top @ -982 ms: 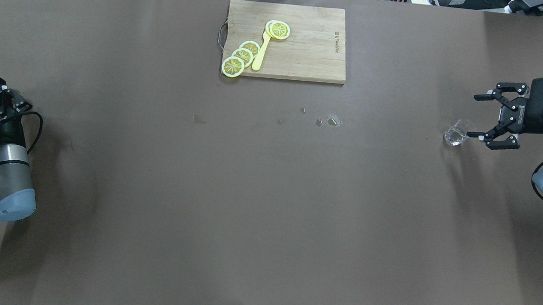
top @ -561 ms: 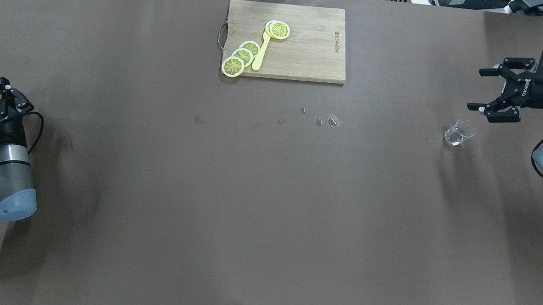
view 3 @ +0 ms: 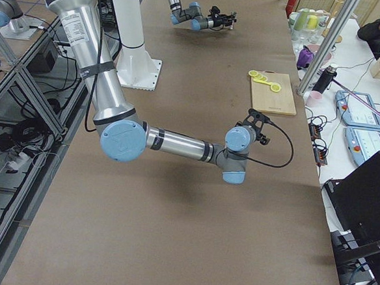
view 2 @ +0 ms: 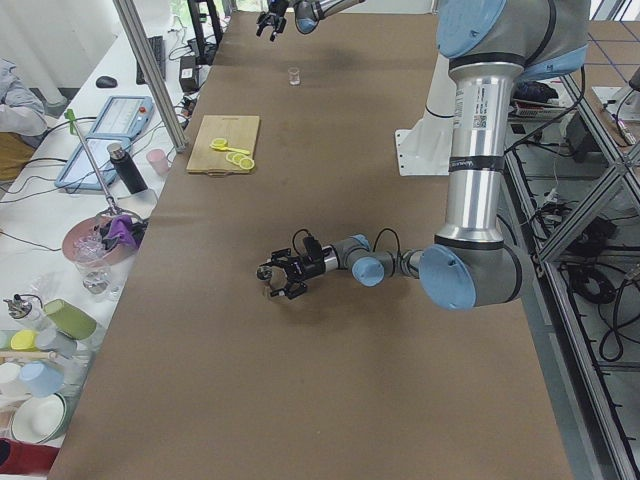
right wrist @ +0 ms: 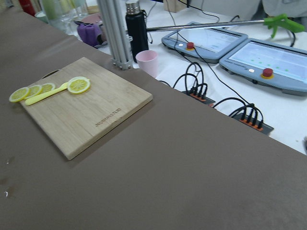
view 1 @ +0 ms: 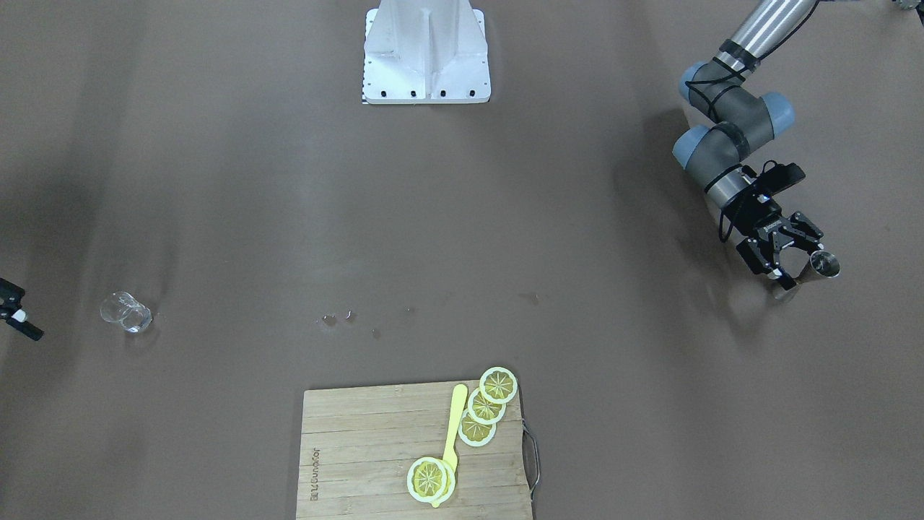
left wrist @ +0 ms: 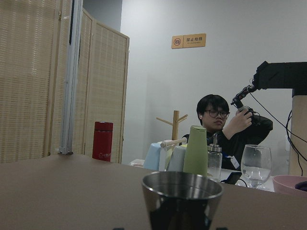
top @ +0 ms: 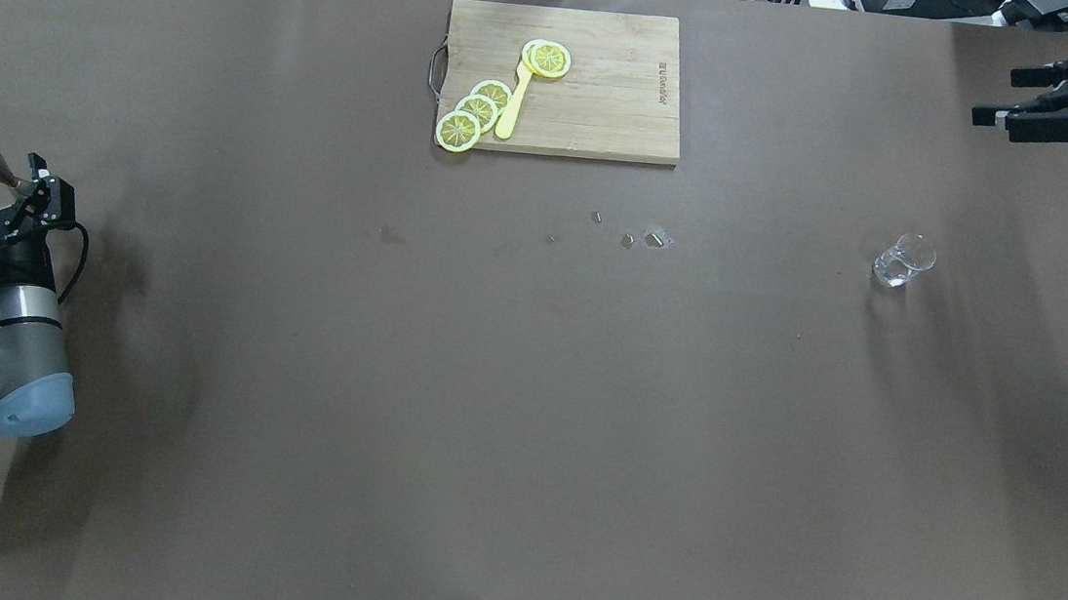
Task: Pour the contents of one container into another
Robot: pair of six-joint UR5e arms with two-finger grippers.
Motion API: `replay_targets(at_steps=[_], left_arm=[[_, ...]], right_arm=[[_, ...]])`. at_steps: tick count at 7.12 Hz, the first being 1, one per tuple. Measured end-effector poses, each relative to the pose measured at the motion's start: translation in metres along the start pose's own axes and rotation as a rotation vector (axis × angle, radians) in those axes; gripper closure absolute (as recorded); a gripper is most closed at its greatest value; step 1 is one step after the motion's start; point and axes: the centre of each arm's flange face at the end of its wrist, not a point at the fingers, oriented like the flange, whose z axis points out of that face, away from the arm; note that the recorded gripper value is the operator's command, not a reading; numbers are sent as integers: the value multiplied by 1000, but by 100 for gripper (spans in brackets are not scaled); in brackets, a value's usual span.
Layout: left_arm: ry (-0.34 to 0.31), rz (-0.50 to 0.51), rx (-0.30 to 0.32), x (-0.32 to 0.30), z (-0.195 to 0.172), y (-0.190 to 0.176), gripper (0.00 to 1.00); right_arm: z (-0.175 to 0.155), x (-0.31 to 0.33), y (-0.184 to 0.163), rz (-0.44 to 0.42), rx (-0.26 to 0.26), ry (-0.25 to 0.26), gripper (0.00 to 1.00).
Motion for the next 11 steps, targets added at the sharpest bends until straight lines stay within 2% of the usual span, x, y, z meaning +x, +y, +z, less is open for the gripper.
replay_targets(at_steps=[2, 4, 7, 9, 11], left_arm=[[15, 11, 18, 4, -6, -10, 0], [87, 60, 51, -7, -33, -17, 0], [183, 104, 88, -14, -64, -20, 0], [245, 84, 110, -8, -83, -18, 0], [299, 54, 72, 19, -120, -24, 0]], right_arm=[[-18, 18, -18, 139, -85, 78, 0], [-40, 18, -18, 302, -196, 164, 0], [-86, 24, 1, 565, -361, 306, 0], [-108, 44, 21, 767, -483, 422, 0], [-132, 62, 38, 925, -572, 543, 0]])
